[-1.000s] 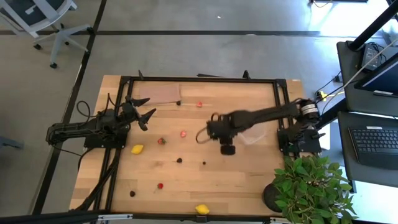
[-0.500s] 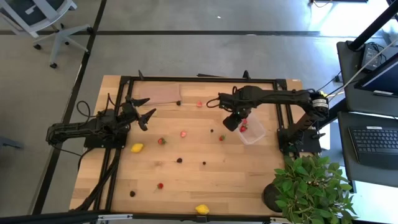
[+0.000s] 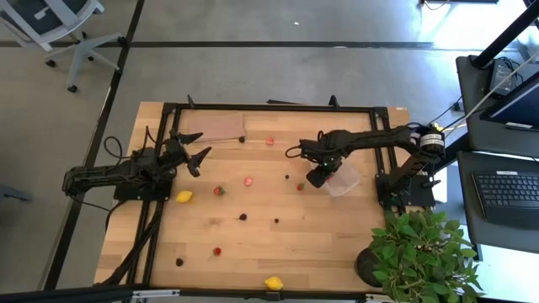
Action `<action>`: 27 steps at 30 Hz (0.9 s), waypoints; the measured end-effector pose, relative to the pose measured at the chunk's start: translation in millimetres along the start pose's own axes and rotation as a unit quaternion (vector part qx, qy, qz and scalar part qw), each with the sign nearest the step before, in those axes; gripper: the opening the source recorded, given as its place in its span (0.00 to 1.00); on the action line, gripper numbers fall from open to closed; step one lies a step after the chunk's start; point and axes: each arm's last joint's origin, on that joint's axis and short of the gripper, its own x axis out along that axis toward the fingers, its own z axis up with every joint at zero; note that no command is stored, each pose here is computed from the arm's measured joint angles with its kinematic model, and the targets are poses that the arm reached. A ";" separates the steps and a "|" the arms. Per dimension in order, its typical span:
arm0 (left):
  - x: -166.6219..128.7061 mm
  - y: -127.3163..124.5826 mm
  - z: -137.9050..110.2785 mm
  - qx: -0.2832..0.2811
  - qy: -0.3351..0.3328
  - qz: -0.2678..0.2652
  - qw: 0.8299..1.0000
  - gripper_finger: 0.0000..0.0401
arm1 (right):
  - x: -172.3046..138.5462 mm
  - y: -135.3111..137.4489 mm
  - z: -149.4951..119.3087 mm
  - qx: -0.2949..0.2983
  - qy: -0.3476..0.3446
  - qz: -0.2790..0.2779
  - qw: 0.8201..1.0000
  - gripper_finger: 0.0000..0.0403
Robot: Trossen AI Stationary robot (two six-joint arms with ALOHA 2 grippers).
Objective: Pick and placing Produce into tupperware
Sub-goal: Put the black cherry into the transparent bin, then move the transparent bin to the top center of the table
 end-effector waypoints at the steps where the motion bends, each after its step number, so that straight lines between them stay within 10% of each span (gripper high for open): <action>1: 0.0 0.0 0.0 0.000 0.000 0.000 1.000 0.73 | 1.7 -0.7 -1.0 0.000 0.002 -0.002 1.000 0.31; 16: 0.0 0.0 0.0 -0.001 0.000 0.000 1.000 0.73 | -11.8 2.2 -0.5 -0.013 0.013 -0.008 1.000 0.52; 27: 0.0 0.0 0.0 0.000 0.000 0.000 1.000 0.73 | -85.3 19.8 13.7 -0.101 -0.039 0.006 0.994 0.61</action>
